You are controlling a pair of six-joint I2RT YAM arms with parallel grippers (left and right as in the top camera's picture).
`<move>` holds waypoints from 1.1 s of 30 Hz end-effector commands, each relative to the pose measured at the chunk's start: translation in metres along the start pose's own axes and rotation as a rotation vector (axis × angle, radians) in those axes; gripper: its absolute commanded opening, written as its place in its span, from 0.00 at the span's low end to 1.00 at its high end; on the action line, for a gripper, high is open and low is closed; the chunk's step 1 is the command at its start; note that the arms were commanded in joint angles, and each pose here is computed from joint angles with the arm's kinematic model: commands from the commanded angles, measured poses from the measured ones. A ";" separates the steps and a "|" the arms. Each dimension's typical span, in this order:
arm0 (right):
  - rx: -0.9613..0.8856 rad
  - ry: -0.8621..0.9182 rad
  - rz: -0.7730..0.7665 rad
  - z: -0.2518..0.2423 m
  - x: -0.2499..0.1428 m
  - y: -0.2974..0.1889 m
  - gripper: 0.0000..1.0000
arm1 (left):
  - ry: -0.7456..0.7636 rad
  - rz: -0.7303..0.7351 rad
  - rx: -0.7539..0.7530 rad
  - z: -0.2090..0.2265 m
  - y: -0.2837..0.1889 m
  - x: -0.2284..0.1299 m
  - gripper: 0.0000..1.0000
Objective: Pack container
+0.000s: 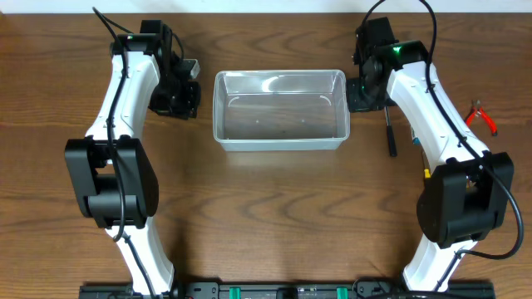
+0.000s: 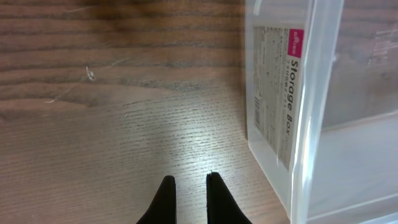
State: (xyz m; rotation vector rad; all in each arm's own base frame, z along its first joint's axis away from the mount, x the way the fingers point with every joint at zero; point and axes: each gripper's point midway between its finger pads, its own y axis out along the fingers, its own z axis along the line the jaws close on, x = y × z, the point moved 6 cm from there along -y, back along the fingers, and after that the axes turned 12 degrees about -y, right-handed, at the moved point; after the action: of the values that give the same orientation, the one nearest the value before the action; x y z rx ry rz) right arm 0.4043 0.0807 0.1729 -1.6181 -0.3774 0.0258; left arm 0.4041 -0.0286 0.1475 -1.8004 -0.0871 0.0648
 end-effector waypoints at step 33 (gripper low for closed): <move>0.076 0.005 -0.015 0.009 -0.002 0.034 0.01 | -0.017 0.007 -0.020 -0.001 0.009 0.003 0.06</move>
State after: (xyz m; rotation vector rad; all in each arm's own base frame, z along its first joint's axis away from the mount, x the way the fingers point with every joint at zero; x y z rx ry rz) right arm 0.4082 0.0886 0.1491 -1.5514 -0.4048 0.0040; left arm 0.4074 -0.0292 0.1467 -1.8059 -0.1080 0.0581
